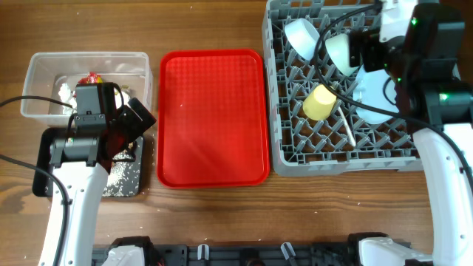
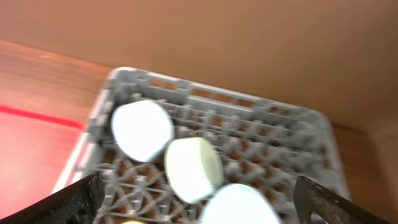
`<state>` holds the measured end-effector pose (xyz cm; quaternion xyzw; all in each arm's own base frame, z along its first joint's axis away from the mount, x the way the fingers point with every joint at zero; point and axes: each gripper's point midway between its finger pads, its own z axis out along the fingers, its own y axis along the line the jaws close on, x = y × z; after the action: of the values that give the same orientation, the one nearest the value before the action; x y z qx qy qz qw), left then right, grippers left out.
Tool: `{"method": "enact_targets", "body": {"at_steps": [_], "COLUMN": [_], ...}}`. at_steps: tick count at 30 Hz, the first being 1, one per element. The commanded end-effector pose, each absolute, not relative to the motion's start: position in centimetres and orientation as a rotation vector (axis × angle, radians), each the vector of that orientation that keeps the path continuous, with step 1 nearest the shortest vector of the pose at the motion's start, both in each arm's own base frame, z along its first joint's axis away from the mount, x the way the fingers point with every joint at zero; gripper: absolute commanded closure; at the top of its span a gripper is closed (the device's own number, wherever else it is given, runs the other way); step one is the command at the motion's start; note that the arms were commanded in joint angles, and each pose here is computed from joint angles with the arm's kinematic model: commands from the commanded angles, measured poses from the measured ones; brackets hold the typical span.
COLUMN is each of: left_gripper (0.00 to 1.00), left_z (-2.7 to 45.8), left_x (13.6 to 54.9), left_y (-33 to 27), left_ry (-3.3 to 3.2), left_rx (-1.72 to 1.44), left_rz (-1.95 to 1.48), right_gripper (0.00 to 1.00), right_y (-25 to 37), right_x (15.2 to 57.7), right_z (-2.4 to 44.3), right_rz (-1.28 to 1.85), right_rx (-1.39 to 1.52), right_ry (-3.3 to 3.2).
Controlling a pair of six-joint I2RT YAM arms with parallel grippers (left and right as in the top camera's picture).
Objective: Sort waste into correct bins and load items into the dishwasher rack
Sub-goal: 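Stand the plate upright in the rack slots and open the right gripper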
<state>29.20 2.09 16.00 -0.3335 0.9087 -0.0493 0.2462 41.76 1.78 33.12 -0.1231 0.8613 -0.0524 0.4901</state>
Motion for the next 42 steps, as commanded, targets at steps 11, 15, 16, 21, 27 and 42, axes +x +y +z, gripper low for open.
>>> {"method": "enact_targets", "body": {"at_steps": [11,15,16,21,27,42], "left_gripper": [0.00,0.00,0.00,0.00,0.00,0.00], "left_z": [17.1,17.1,17.1,17.1,17.1,17.1], "left_x": [29.5,29.5,29.5,29.5,29.5,29.5], "left_y": [2.5,2.5,2.5,2.5,2.5,2.5], "left_ry": [2.436,2.436,2.436,2.436,2.436,2.436], "left_rx": [-0.921,-0.921,-0.921,-0.921,-0.921,-0.921], "left_rz": [-0.128,-0.128,-0.128,-0.128,-0.128,-0.128], "right_gripper": [0.00,0.00,0.00,0.00,0.00,0.00], "right_y": [4.3,4.3,4.3,4.1,4.6,5.4], "right_x": [42.2,42.2,42.2,41.4,37.2,19.1], "right_z": [31.9,31.9,31.9,33.4,39.4,44.1], "right_rz": [0.052,0.052,0.052,0.038,0.061,0.094], "right_rx": [-0.349,-0.349,-0.349,-0.345,-0.346,-0.388], "right_ry": [2.110,2.109,2.110,2.076,1.913,1.509]}}
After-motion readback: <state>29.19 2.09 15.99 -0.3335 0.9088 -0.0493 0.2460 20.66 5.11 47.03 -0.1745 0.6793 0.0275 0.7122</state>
